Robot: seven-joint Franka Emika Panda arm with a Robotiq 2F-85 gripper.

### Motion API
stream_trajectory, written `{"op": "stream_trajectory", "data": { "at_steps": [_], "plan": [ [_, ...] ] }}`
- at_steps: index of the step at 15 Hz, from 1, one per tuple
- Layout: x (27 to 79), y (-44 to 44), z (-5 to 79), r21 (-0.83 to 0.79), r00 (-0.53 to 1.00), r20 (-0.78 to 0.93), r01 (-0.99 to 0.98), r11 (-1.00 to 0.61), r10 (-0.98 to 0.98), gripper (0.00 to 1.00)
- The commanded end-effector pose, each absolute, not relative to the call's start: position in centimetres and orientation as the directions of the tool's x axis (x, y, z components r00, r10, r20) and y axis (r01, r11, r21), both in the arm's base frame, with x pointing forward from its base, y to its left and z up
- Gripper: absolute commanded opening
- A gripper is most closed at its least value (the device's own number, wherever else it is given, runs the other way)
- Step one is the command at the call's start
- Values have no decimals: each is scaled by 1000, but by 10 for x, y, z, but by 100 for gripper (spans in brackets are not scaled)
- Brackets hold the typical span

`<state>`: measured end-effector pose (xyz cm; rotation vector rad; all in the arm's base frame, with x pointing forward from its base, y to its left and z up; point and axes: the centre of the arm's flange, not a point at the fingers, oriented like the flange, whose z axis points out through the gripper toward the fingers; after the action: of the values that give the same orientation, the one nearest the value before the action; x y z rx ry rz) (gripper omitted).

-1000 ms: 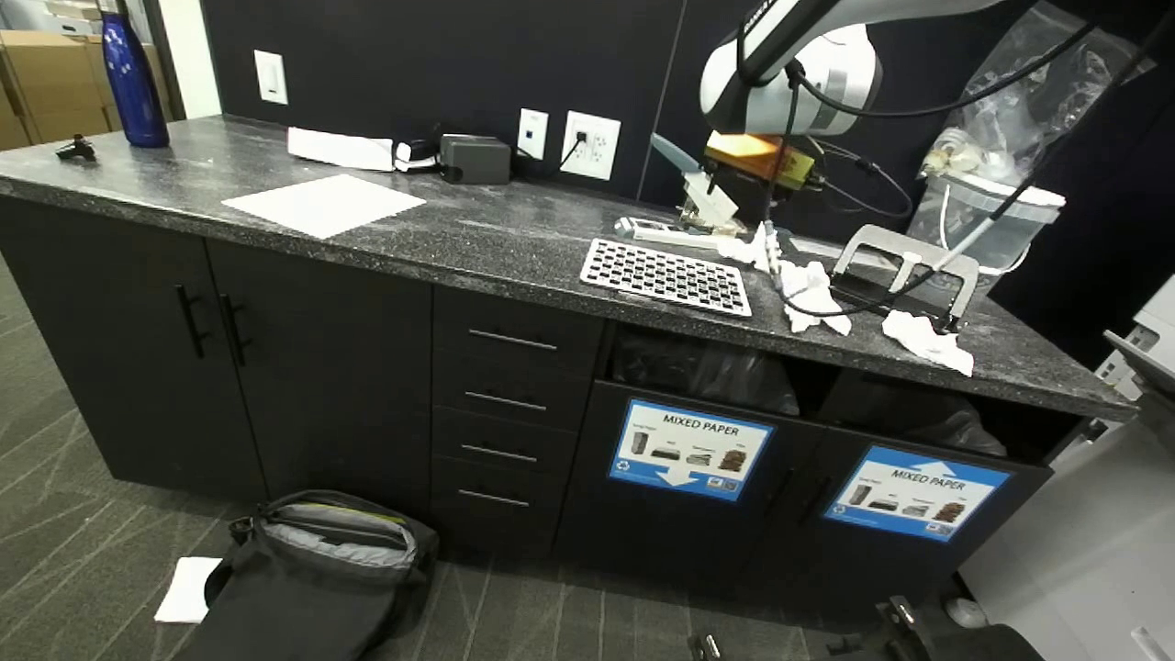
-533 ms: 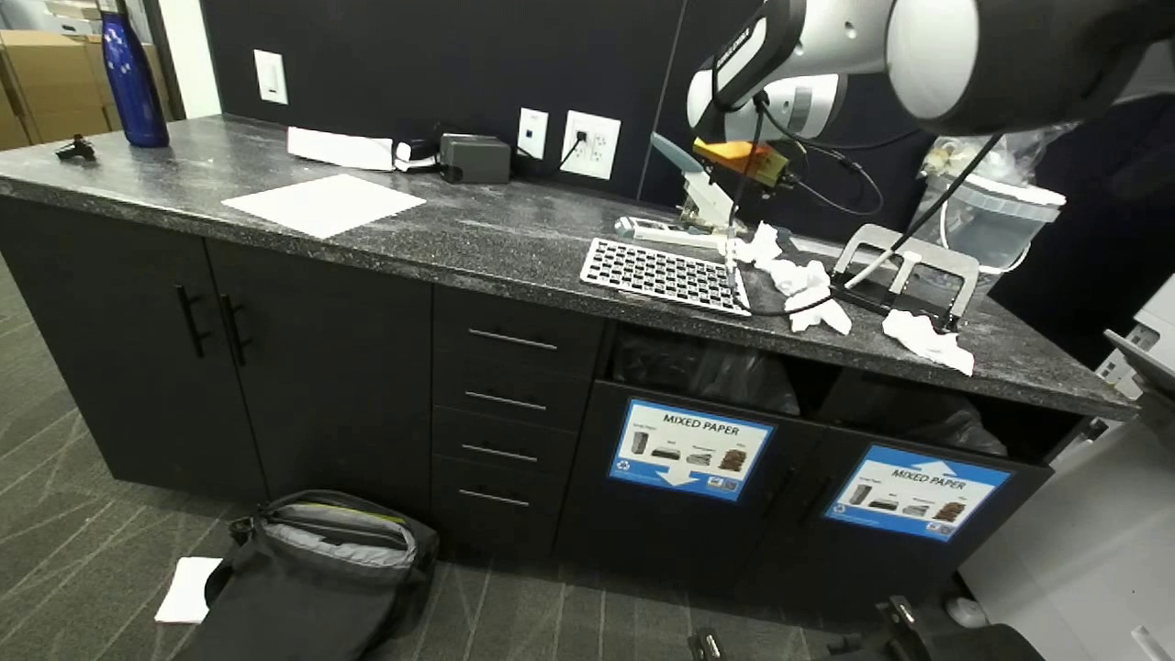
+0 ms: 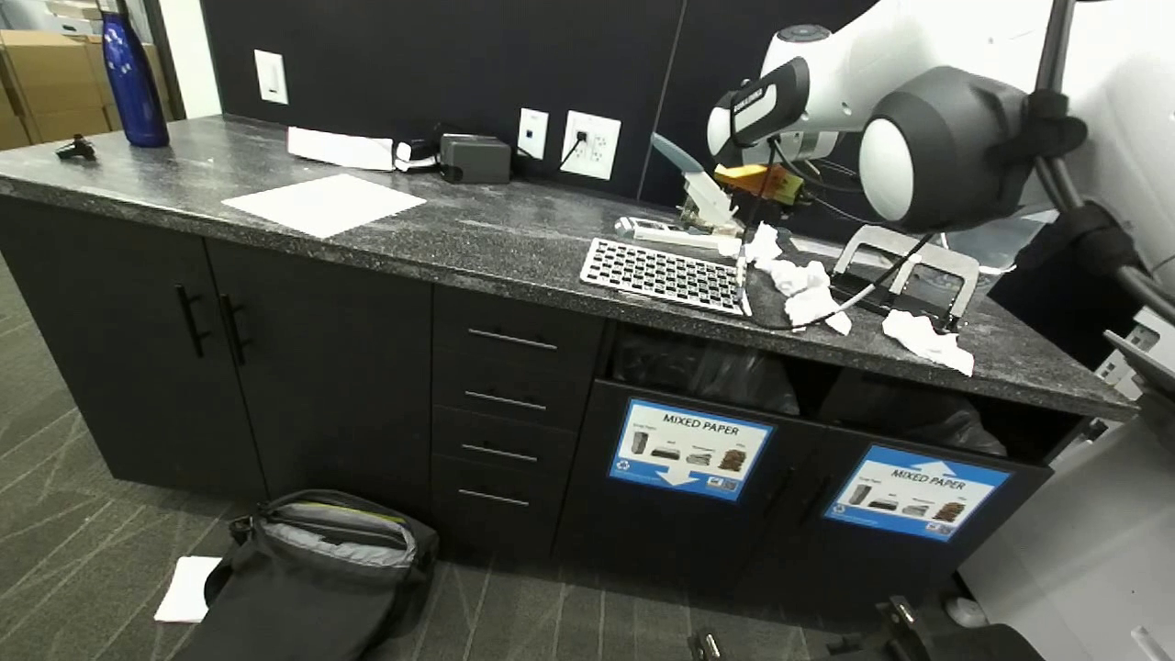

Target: Pick up the papers from the counter and throw them in the bin

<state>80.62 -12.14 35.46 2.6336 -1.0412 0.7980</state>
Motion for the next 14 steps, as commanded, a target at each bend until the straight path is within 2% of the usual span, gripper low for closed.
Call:
{"op": "stream_trajectory", "data": {
  "at_steps": [1,7,14],
  "plan": [
    [879,-157,355,-14,647,544,-630,-776,-535,100],
    [888,-203,321,-59,706,473,-572,-818,-528,100],
    [896,-210,286,-101,738,473,-497,-862,-481,100]
  ]
}}
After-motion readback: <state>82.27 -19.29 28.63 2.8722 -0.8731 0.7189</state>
